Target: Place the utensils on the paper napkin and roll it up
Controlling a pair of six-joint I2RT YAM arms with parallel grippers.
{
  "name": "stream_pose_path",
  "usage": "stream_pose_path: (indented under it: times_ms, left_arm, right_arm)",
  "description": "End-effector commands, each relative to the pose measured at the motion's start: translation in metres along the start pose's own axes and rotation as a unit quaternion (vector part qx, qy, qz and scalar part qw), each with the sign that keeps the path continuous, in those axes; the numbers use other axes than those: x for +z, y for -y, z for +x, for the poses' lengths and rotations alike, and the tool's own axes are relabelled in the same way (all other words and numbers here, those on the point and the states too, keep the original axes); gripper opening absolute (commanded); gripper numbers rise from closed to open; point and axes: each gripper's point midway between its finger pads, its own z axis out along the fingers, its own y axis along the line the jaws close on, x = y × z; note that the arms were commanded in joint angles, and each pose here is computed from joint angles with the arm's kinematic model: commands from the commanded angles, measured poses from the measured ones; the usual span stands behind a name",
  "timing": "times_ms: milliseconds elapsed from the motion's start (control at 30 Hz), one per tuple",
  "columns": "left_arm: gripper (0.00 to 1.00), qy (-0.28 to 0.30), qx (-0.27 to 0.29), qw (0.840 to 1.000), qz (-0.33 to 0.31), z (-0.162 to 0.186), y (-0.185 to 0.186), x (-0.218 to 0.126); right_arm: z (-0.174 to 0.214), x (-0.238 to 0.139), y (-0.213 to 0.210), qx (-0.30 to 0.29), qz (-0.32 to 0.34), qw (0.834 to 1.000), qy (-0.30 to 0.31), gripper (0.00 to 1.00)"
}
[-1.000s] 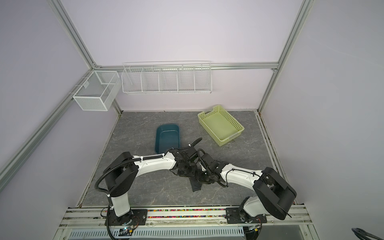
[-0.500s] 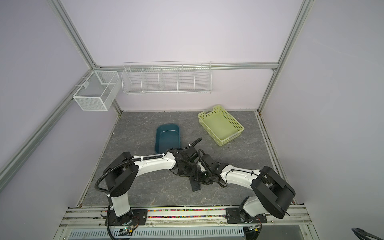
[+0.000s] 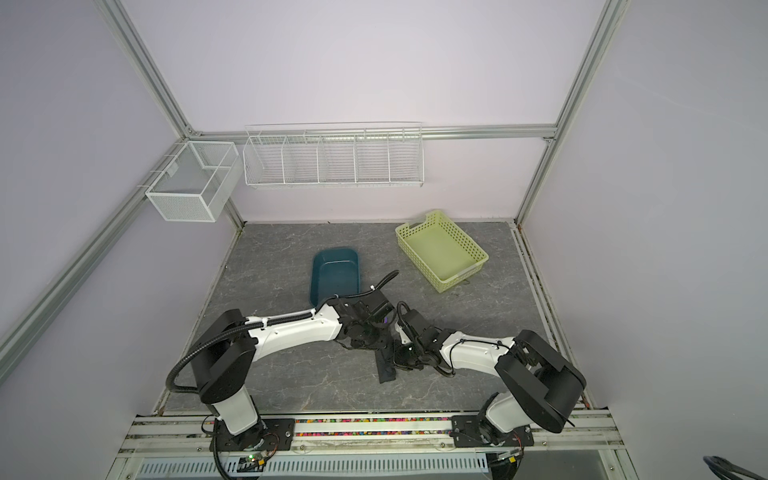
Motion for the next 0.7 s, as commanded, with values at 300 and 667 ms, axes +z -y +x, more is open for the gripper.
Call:
stream_pose_path:
  times_ms: [300,667]
  left_arm:
    - [0.17,0.079,-0.103,0.979,0.158,-0.005,-0.014,-0.040]
    - [0.40,0.071,-0.168,0.948,0.259,0.023,-0.019,-0.021]
  right_arm:
    - [0.010,0.001,0.012,0.052,-0.006,0.999,-0.015,0.08]
    - [0.000,-0.013,-0.005,0.067,-0.047,0.997,-0.002,0.06]
